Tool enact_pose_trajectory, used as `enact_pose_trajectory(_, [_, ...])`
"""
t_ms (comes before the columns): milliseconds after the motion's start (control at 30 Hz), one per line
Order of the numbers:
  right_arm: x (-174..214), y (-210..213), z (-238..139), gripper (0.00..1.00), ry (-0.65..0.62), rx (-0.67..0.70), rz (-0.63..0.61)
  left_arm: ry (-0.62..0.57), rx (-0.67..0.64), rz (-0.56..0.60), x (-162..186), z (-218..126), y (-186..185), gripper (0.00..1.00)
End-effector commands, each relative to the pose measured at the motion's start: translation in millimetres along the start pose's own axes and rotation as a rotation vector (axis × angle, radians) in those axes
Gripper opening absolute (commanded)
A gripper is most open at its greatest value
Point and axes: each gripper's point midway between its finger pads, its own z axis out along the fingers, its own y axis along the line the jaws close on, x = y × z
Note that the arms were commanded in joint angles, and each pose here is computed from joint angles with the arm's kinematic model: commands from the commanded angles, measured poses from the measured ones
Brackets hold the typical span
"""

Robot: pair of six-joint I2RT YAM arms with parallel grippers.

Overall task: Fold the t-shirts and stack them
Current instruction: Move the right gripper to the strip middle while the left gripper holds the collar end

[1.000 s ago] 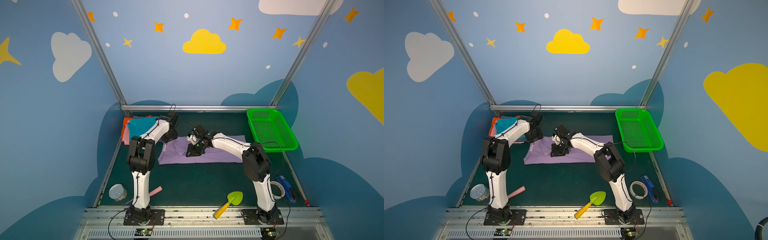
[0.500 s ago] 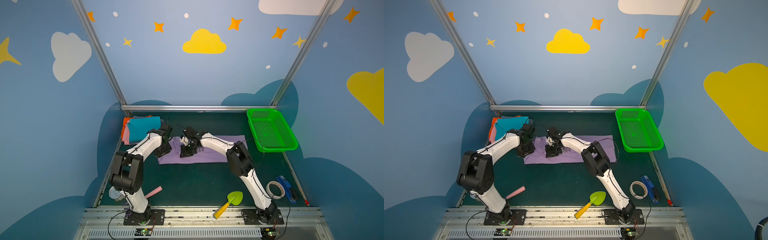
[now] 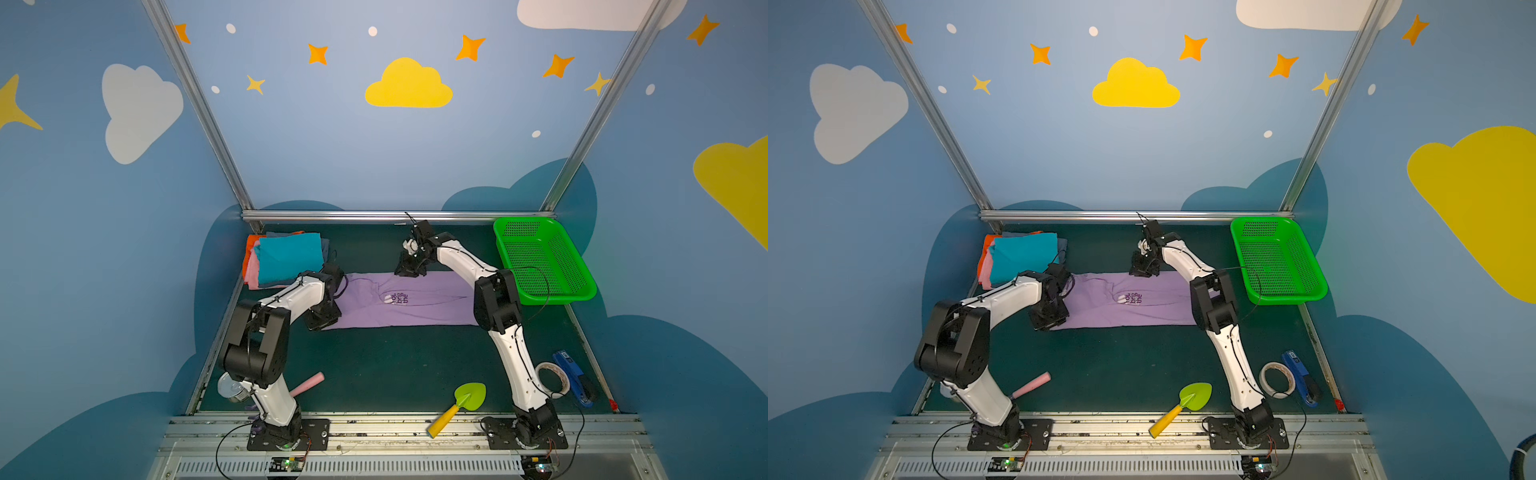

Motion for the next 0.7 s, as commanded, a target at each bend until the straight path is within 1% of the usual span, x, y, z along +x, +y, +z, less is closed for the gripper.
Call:
enact_pose_trajectory(0, [19, 14, -51, 0.23, -0.031, 0.106, -0.113, -0.087, 0.031, 0.004, -15, -33, -11, 0.37])
enact_pose_trajectory(133, [43, -27, -76, 0.20, -0.049, 0.303, -0.169, -0.128, 0.106, 0.055, -24, -58, -50, 0.38])
enact_pose_trajectory(233, [68, -61, -89, 0.15, -0.027, 0.441, -0.175, -0.144, 0.112, 0.085, -31, -59, -75, 0.37])
enact_pose_trajectory(300, [86, -79, -98, 0.13, -0.010, 0.503, -0.166, -0.119, 0.103, 0.096, -30, -47, -88, 0.36])
enact_pose_trajectory(467, [121, -114, -106, 0.13, 0.032, 0.608, -0.118, -0.058, 0.088, 0.113, -21, -16, -111, 0.34])
enact_pose_trajectory(567, [134, -135, -104, 0.13, 0.067, 0.675, -0.086, -0.037, 0.087, 0.131, -15, -8, -123, 0.33])
enact_pose_trajectory(667, [143, -152, -98, 0.10, 0.118, 0.730, -0.060, -0.031, 0.081, 0.153, -10, -2, -133, 0.33])
